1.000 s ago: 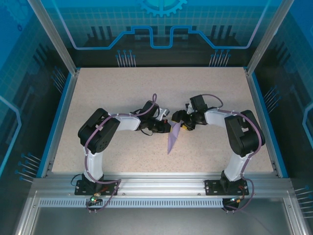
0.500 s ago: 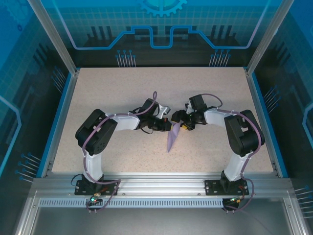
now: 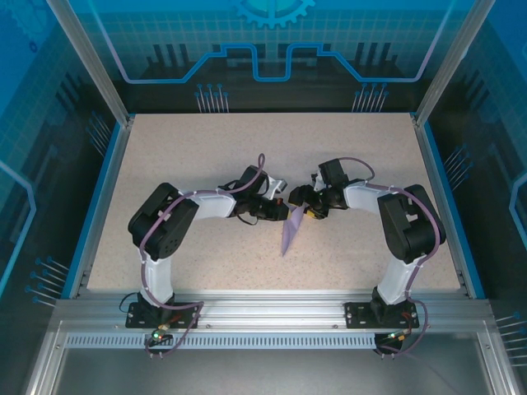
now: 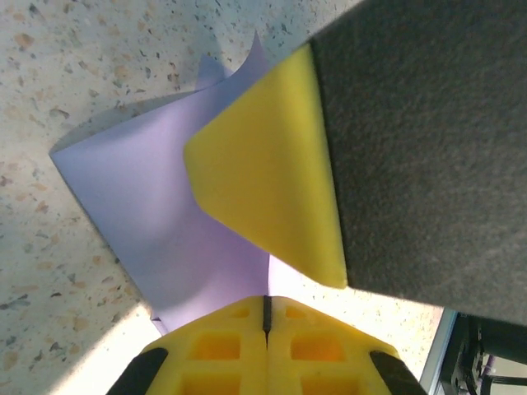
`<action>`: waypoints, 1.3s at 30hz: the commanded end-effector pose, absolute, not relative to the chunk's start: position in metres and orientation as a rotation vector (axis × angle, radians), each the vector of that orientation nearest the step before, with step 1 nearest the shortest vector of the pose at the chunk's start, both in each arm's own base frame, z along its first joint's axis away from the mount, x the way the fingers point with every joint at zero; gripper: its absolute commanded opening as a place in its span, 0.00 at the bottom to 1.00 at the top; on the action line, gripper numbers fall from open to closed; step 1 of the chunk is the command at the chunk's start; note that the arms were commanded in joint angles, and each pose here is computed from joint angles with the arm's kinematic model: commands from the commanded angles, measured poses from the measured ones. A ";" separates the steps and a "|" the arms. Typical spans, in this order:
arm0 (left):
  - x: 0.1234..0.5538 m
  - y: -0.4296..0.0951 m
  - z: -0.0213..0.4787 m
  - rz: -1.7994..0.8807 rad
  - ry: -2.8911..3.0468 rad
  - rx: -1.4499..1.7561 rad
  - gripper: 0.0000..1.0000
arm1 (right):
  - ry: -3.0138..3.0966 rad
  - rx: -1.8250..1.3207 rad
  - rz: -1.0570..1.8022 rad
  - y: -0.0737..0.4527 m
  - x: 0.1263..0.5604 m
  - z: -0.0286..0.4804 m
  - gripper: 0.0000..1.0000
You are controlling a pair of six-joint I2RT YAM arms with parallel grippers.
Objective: Fold a paper plane with a square sheet of paper (fold left side to right side)
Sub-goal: Fold the wing for the fifth time at the center of the table.
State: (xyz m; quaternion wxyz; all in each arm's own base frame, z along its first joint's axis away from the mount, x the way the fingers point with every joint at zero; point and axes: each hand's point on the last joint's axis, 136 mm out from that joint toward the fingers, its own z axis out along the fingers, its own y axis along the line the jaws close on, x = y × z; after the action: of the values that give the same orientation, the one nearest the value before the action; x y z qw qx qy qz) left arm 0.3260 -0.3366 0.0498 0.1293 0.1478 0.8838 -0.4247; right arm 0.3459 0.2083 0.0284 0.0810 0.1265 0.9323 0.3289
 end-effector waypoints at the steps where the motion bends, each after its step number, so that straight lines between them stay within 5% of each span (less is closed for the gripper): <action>1: 0.338 -0.336 0.048 -1.219 2.539 0.462 0.02 | 2.907 0.390 0.846 0.199 0.325 -0.008 0.70; 39: 0.334 -0.326 -0.003 -1.176 2.656 0.407 0.02 | 2.704 0.317 0.964 0.198 0.348 0.051 0.75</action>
State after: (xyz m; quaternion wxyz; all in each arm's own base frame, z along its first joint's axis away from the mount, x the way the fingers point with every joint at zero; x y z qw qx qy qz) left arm 0.3289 -0.3319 0.0187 0.1039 0.1400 0.8900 -0.4213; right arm 0.3442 0.2037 0.0390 0.1054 0.1090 0.9332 0.3259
